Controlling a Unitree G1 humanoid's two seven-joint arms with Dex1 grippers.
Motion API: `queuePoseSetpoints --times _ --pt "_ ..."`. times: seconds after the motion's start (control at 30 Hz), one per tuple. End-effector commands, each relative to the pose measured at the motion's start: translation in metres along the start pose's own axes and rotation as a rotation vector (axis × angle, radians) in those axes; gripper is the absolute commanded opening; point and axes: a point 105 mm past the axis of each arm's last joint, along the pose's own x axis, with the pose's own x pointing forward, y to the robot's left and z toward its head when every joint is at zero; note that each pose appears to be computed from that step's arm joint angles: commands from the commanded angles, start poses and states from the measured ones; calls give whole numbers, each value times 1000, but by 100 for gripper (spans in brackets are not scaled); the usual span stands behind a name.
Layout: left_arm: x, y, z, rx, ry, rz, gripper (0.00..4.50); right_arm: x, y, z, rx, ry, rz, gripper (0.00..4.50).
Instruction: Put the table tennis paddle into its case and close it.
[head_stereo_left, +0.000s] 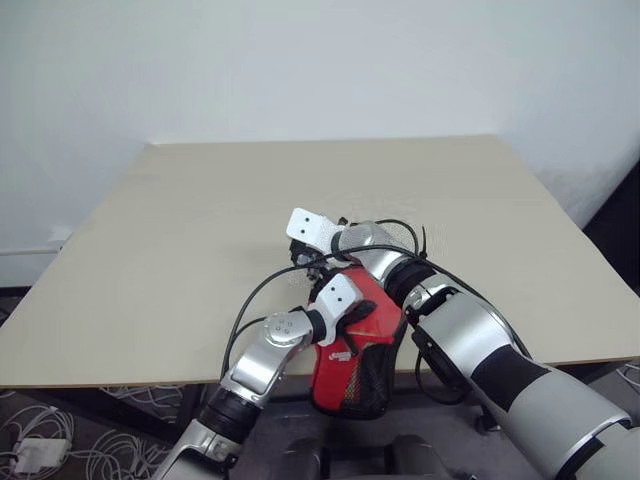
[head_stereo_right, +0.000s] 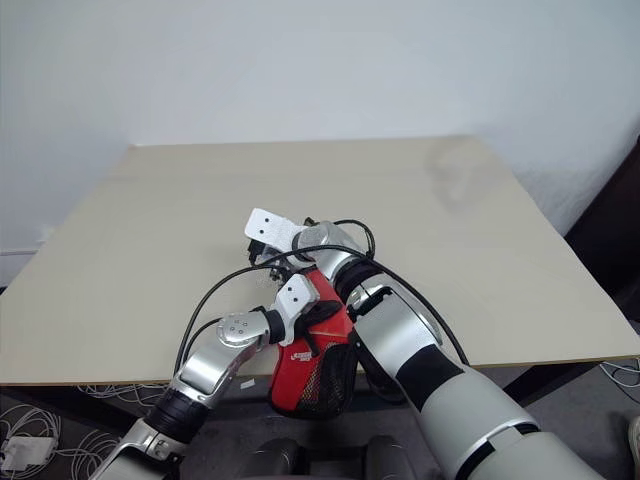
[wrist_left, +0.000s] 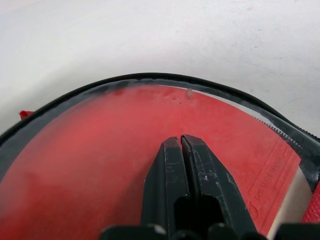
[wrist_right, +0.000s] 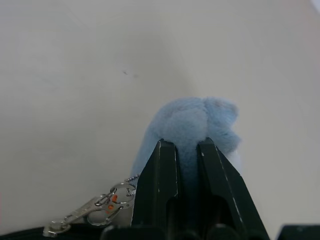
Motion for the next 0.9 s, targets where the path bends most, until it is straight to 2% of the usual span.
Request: queuePoseSetpoints --times 0.03,0.33,0.9 --pt "-2 4 -22 -27 74 31 0 -6 -20 4 -62 3 -100 0" --pt "-1 4 -24 -40 74 35 0 -11 -28 -19 -120 87 -153 0" --pt "0 1 -25 -44 81 22 0 -34 -52 -62 -30 189 -175 0"
